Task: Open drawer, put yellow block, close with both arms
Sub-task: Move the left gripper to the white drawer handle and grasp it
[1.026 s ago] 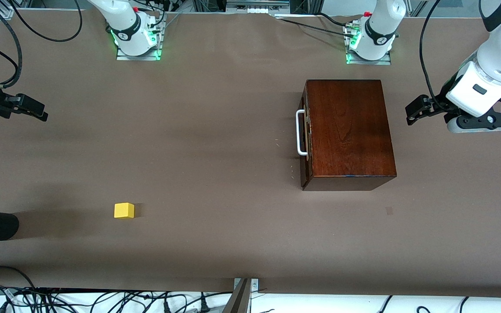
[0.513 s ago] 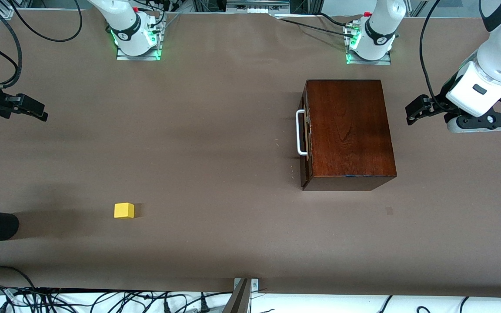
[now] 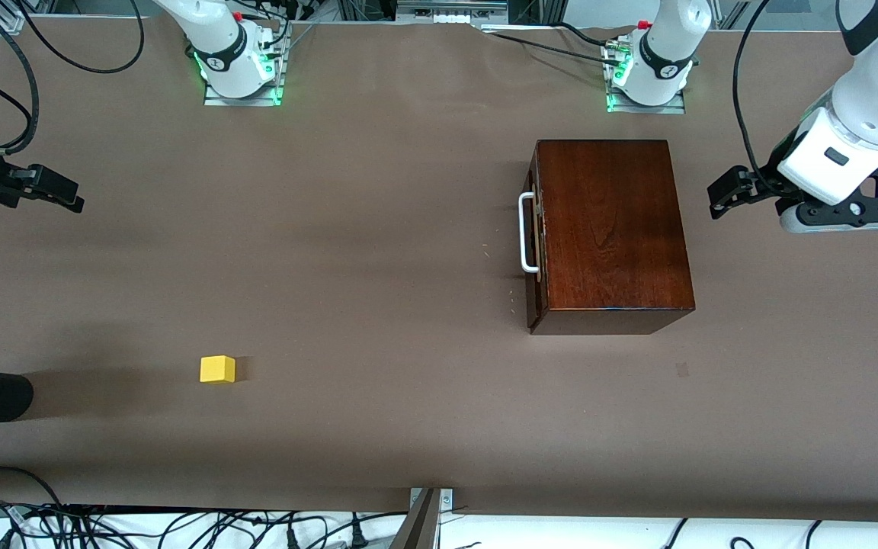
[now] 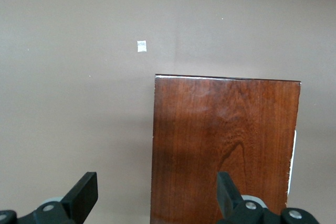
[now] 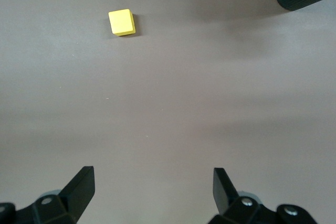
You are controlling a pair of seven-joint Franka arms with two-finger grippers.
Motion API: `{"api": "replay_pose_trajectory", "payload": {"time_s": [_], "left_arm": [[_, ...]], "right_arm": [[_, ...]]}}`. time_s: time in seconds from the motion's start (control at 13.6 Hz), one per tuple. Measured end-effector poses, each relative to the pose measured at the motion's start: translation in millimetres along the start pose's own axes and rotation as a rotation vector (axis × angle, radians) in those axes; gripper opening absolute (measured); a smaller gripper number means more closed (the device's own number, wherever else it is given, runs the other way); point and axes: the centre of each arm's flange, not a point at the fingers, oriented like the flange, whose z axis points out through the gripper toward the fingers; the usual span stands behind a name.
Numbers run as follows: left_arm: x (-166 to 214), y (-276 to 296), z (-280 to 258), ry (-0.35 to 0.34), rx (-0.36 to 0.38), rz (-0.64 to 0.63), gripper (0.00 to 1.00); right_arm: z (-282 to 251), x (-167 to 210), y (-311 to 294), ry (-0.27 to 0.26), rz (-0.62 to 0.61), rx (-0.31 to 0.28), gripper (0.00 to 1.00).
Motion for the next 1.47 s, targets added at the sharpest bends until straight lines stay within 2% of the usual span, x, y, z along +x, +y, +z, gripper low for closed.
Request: {"api": "replay_pose_trajectory", "payload": {"time_s": [0.22,0.59,1.03,1.25,1.47], "left_arm": [[-9,43,8,-0.014,0.002,-0.025,1.0],[-32,156,38,-0.058,0.007,-0.05,1.0],[-73,277,128,-0.152,0.088,0.063,1.0],[-101,331,176,-0.111,0.162,0.107,1.0],[-116,356,214,-0.097,0.208,0.142,1.0]], "right_arm": [[0,0,0,0.0,0.0,0.0,1.0],[0,0,0,0.0,0.0,0.0,1.0],[0,0,0,0.0,0.0,0.0,1.0],[0,0,0,0.0,0.0,0.0,1.0],[0,0,0,0.0,0.0,0.0,1.0]]}}
